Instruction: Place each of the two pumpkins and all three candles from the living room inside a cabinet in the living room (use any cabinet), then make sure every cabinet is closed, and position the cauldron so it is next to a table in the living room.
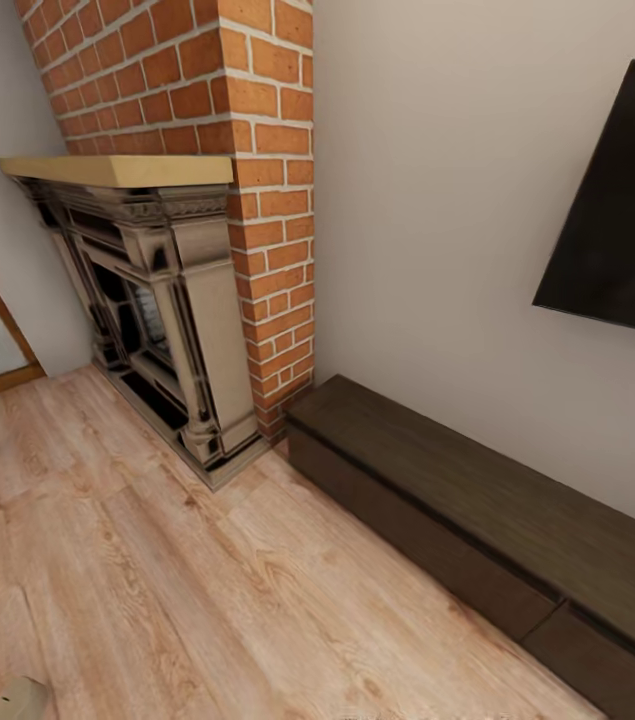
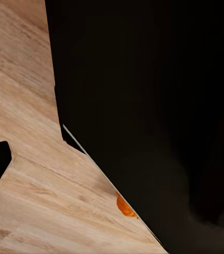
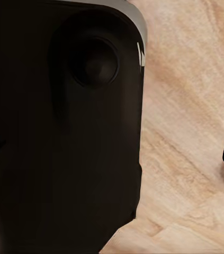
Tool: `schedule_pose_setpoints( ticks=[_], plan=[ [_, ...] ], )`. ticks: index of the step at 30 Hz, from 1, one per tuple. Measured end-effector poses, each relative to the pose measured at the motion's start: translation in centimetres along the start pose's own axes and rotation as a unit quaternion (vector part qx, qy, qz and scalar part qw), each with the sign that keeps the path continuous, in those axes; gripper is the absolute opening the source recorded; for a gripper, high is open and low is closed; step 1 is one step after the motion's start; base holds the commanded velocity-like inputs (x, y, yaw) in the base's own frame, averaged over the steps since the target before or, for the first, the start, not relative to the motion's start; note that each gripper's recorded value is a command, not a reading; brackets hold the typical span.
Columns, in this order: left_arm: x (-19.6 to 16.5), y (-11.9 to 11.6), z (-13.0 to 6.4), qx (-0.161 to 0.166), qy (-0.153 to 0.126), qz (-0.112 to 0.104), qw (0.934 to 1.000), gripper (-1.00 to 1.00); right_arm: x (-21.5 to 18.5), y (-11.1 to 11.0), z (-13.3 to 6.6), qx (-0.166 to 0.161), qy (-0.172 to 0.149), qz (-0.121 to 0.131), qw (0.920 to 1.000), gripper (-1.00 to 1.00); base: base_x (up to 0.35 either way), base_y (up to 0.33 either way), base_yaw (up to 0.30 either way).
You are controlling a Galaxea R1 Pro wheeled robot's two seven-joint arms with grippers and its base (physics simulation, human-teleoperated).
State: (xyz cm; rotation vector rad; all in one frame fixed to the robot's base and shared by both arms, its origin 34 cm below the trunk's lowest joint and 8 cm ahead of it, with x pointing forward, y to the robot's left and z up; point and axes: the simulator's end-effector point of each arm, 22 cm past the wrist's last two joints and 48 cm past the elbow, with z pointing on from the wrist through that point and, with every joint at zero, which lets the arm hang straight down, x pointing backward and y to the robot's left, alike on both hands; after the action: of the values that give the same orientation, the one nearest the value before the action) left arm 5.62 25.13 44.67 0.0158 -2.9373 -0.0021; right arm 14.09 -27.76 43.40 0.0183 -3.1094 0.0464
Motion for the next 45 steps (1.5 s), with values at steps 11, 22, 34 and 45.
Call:
schedule_pose_setpoints(
  ticks=[11,22,34,45],
  plan=[
    [0.12,0.0,0.0,0.0,0.002,0.0,1.0,1.0,0.08,0.01,0.01,0.0,0.001,0.0,1.0,1.0,0.0,0.208,-0.285],
    [0.1,-0.08,0.0,0.001,0.001,0.0,1.0,1.0,0.09,0.07,0.01,-0.001,0.001,0.0,1.0,1.0,0.0,0.263,-0.286],
    [0.13,-0.12,0.0,0.001,0.002,0.0,1.0,1.0,0.14,0.12,0.0,-0.001,0.002,0.0,1.0,1.0,0.0,0.272,-0.286],
    [0.03,-0.12,0.0,0.001,0.0,0.0,1.0,1.0,0.03,0.11,0.0,-0.001,0.0,0.0,1.0,1.0,0.001,0.274,-0.285]
  ],
)
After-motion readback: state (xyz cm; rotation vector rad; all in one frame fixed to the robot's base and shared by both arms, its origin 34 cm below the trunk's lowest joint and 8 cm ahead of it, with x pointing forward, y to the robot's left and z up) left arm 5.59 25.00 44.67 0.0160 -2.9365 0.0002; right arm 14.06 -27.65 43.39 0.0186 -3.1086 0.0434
